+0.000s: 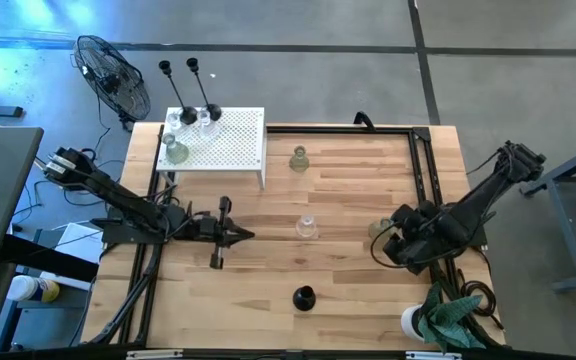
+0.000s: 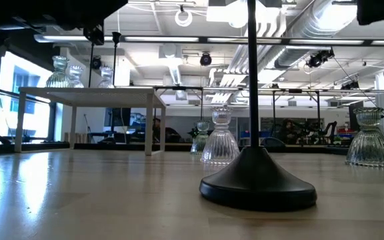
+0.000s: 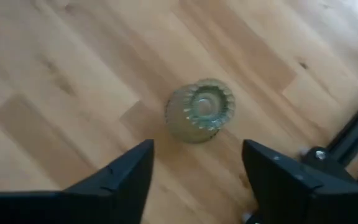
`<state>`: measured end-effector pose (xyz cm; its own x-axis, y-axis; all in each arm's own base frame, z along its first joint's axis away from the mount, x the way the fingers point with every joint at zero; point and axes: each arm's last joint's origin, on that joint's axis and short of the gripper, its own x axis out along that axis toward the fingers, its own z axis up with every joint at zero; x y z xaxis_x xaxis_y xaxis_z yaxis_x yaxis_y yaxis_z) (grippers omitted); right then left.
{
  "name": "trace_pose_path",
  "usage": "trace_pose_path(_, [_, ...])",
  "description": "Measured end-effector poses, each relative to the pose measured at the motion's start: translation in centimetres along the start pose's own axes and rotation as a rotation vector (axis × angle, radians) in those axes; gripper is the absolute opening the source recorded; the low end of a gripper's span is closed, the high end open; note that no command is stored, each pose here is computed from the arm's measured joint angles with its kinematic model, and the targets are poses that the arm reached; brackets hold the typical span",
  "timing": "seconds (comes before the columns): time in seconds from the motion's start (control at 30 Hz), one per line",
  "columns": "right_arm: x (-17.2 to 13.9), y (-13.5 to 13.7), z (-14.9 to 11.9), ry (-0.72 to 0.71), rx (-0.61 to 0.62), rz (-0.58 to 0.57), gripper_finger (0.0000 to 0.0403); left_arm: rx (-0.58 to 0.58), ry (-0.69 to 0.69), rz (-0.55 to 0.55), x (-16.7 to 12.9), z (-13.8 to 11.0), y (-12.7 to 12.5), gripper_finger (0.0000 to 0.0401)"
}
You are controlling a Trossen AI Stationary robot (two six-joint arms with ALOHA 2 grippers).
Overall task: Pick & Place candle stick holders
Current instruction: Put the bottom green candle holder on the shelf aligned with the green candle holder
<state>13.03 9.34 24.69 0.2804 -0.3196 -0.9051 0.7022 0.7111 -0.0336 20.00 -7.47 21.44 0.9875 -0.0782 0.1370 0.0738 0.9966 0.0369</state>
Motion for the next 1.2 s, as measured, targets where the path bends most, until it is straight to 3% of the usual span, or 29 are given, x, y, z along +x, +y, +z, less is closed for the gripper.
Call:
trace_pose_path(0.2, [2.7,-0.3,-0.8,-0.019,0.020,-0.028,0.0298,-0.003,0.017,0.008,0.0,-0.2,0.0,0.0002])
trace_pose_path(0.43, [5.4,-1.0,-1.6,-0.066,0.030,-0.066,0.0303,-0.002,0.021,0.008,0.0,-0.2,0.0,0.0002])
trace_pose_path(0.73, [7.1,-0.8,-1.6,-0.134,0.017,-0.025,0.0301,-0.001,0.023,0.009,0.0,-0.2,0.0,0.0002])
trace_pose_path(0.9, [7.6,-0.8,-1.5,-0.146,0.015,-0.019,0.0269,-0.001,0.024,0.011,0.0,-0.2,0.0,0.0002])
trace_pose_path(1.2, [7.5,-0.4,-1.4,-0.167,0.008,0.019,0.0156,0.052,0.117,0.112,-0.1,-1.0,0.3,0.0002])
